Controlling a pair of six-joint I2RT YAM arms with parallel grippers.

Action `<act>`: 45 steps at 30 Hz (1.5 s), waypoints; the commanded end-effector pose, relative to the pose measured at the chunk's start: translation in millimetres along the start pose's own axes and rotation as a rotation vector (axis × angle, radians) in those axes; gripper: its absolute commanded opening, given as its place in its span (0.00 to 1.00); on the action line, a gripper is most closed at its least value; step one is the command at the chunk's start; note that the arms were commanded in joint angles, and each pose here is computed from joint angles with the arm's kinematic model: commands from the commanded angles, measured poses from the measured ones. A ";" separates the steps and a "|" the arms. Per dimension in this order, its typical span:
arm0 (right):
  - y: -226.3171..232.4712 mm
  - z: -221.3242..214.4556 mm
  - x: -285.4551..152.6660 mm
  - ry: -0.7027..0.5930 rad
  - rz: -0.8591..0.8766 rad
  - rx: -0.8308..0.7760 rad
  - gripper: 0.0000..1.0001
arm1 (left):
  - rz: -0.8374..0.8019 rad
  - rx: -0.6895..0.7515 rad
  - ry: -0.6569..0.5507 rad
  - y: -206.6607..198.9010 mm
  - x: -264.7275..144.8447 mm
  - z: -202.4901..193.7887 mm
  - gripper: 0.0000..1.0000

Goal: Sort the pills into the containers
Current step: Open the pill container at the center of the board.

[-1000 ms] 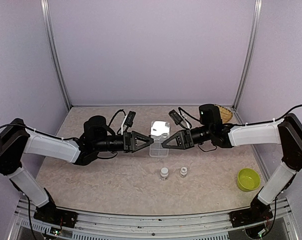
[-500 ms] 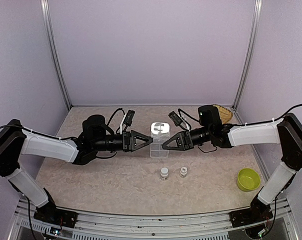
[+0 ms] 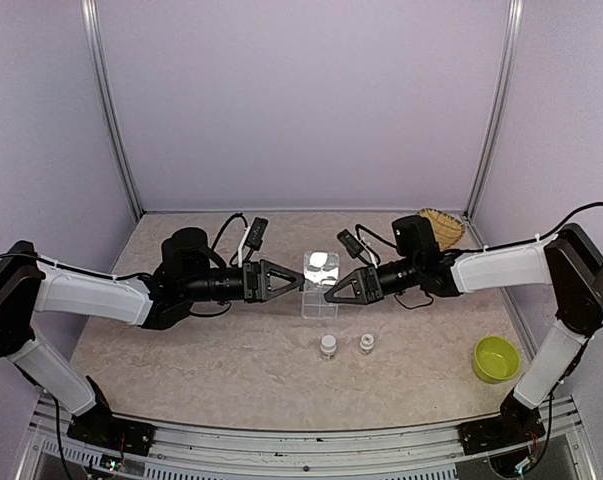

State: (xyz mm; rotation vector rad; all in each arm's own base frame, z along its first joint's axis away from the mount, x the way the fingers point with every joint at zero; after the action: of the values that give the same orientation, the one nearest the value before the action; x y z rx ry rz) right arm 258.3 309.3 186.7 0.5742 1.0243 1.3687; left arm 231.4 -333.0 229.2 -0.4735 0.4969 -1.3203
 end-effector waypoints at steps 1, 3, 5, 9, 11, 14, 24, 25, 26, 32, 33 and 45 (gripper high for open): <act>-6.4 3.1 0.4 -0.006 -0.022 0.006 0.19 | -0.048 0.059 -0.033 -15.8 0.7 11.4 0.53; -6.6 3.3 0.5 -0.007 -0.023 0.009 0.19 | -0.048 0.055 -0.031 -14.9 1.8 10.2 0.53; -6.4 3.5 0.6 -0.007 -0.022 0.009 0.19 | -0.050 0.054 -0.029 -14.2 2.3 8.7 0.53; -5.6 3.7 0.4 -0.005 -0.020 0.005 0.19 | -0.044 0.057 -0.038 -14.0 -0.2 9.8 0.53; -6.3 3.0 0.5 -0.002 -0.023 0.004 0.19 | -0.021 0.068 -0.057 -12.4 -6.0 13.1 0.54; -4.1 2.6 0.2 0.005 -0.013 0.002 0.19 | 0.075 0.082 -0.049 -0.3 -13.5 14.2 0.59; 16.7 5.1 -3.1 0.022 0.086 -0.051 0.19 | 0.043 0.044 -0.006 14.9 -11.8 -4.2 0.60; 18.7 5.1 -3.5 0.024 0.095 -0.054 0.19 | 0.037 0.043 -0.002 14.6 -9.9 -5.3 0.60; 19.6 4.9 -3.8 0.024 0.100 -0.054 0.19 | 0.034 0.041 0.000 14.9 -8.4 -6.1 0.60; 26.5 2.7 -4.4 0.029 0.136 -0.060 0.19 | 0.018 0.037 0.007 16.3 -2.8 -8.1 0.60; 27.4 2.6 -4.1 0.029 0.140 -0.062 0.19 | 0.018 0.036 0.008 17.0 -2.0 -8.4 0.59; 24.1 0.6 4.7 0.044 0.151 -0.046 0.19 | -0.042 0.041 0.005 6.3 4.2 -7.4 0.50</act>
State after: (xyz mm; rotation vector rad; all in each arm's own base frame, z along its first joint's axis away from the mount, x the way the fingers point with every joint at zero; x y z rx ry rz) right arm 248.5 314.9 201.2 0.6035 1.0161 1.5058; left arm 234.5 -329.9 203.8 -0.4380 0.5235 -1.3132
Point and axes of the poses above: each gripper's point midway between its finger pads, its own x axis out along the fingers, its own y axis along the line the jaws close on, z = x × y, the point moved 5 cm from there along -x, back along the fingers, and after that the axes turned 12 degrees about x, right-handed, at the moved point
